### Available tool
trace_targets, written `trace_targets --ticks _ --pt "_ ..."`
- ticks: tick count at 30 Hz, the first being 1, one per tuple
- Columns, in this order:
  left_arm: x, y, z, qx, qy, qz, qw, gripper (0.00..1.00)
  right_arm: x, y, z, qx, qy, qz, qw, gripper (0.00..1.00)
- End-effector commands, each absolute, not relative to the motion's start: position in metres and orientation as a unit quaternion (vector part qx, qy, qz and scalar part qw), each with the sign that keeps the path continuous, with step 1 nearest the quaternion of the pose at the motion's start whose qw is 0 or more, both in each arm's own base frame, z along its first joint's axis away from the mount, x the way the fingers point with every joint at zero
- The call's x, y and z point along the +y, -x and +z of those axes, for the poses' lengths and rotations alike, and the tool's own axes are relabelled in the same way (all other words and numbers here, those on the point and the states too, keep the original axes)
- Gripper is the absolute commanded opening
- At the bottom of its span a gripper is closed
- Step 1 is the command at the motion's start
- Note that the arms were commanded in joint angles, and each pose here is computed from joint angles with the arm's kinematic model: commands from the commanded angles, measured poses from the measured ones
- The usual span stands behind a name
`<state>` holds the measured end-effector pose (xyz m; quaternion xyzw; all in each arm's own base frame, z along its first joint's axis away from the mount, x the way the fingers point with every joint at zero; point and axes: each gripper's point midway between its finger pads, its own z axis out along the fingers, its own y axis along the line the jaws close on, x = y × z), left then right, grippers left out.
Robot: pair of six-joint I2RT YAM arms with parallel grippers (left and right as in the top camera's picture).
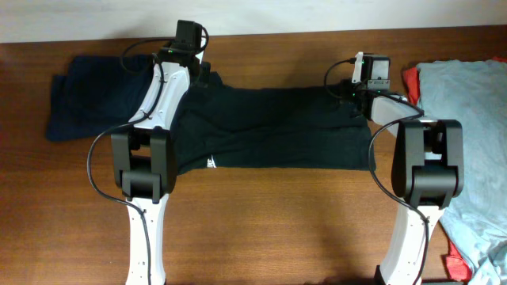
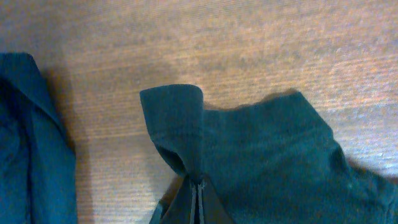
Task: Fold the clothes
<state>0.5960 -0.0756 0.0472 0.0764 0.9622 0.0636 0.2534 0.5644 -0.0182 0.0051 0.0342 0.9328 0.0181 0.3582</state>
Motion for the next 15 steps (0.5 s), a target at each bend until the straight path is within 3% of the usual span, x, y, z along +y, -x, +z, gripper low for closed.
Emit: trace_targets --ticks 1,9,15 --pt "-0.071 -0.598 0.069 0.958 -0.076 0.07 0.266 0.01 -0.018 -0.562 0.021 0.932 -0.028 0.01 0.36 0.04" --pt "-0.073 -0.592 0.126 0.949 -0.075 0.061 0.3 0.0 -0.018 -0.561 0.066 0.923 -0.027 0.01 0.384 0.04" --pt "-0.073 -0.579 0.14 0.952 -0.078 0.06 0.288 0.01 -0.012 -0.55 0.097 0.922 -0.021 0.024 0.386 0.04"
